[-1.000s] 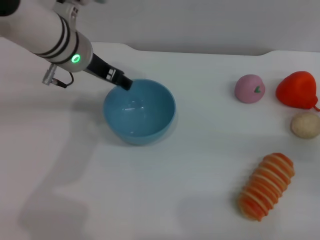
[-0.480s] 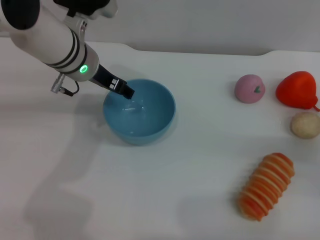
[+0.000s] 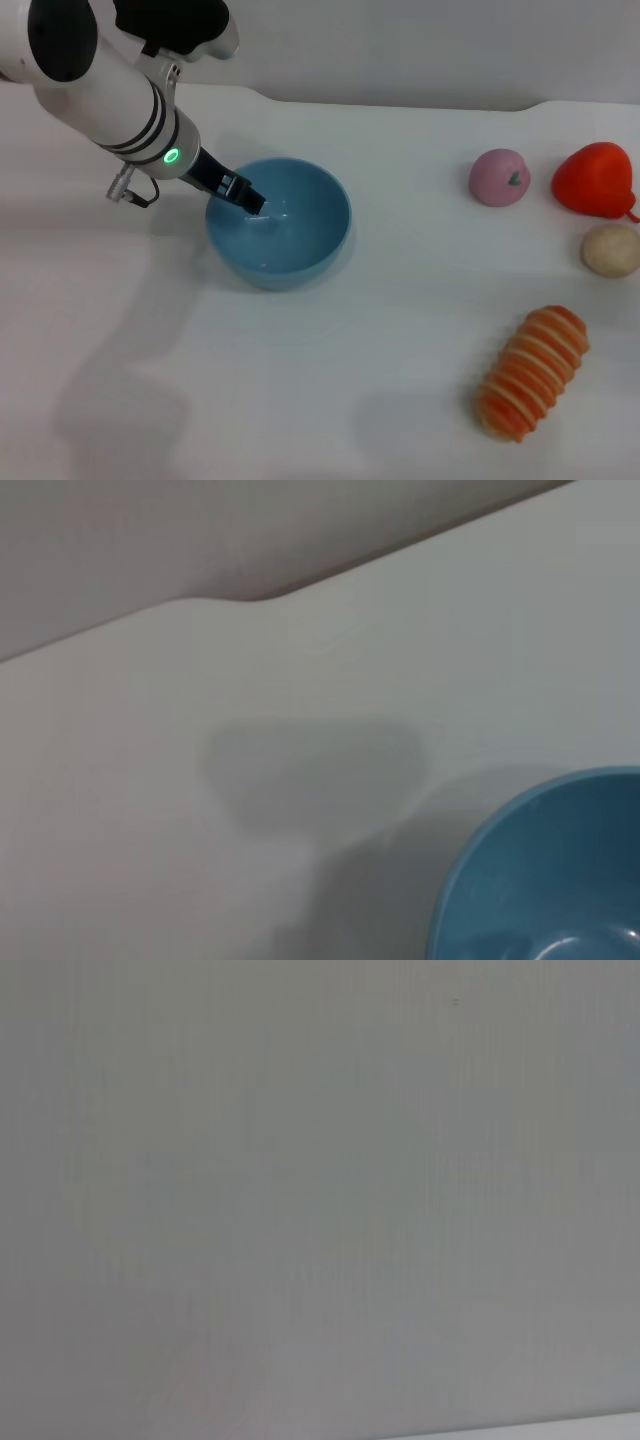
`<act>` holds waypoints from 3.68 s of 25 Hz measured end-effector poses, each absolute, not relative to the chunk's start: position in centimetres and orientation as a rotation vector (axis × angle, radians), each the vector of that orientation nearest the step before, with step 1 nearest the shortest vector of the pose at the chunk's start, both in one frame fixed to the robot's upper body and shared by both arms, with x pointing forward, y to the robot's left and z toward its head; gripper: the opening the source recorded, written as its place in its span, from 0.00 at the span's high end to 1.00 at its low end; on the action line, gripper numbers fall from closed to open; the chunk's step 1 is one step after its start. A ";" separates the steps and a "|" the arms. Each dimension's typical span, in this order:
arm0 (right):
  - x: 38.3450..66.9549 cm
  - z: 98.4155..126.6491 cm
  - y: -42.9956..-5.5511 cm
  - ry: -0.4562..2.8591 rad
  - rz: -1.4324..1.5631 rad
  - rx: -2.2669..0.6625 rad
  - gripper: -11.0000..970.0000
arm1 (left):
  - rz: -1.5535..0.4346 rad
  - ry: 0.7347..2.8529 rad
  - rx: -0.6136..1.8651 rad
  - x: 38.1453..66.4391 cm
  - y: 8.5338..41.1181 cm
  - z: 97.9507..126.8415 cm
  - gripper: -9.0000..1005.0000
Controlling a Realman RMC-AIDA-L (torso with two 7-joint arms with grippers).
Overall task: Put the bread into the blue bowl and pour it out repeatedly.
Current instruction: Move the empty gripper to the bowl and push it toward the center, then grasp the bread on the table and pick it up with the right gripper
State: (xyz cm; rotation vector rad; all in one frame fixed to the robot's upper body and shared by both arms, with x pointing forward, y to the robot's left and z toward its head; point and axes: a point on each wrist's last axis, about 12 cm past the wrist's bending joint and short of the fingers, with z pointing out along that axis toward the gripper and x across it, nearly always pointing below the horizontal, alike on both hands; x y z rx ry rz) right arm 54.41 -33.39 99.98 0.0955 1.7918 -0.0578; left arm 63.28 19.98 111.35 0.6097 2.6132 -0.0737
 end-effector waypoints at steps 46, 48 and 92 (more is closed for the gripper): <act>54.2 99.9 -33.5 1.795 -0.061 0.103 0.46 | -0.034 2.645 0.757 62.2 18.0 109.7 0.58; 54.2 99.9 -33.5 1.795 -0.061 0.104 0.46 | -0.034 2.644 0.758 62.2 18.0 109.7 0.65; 59.9 105.2 -29.2 2.006 0.632 -0.078 0.46 | -0.447 2.534 0.076 60.8 23.4 111.4 0.99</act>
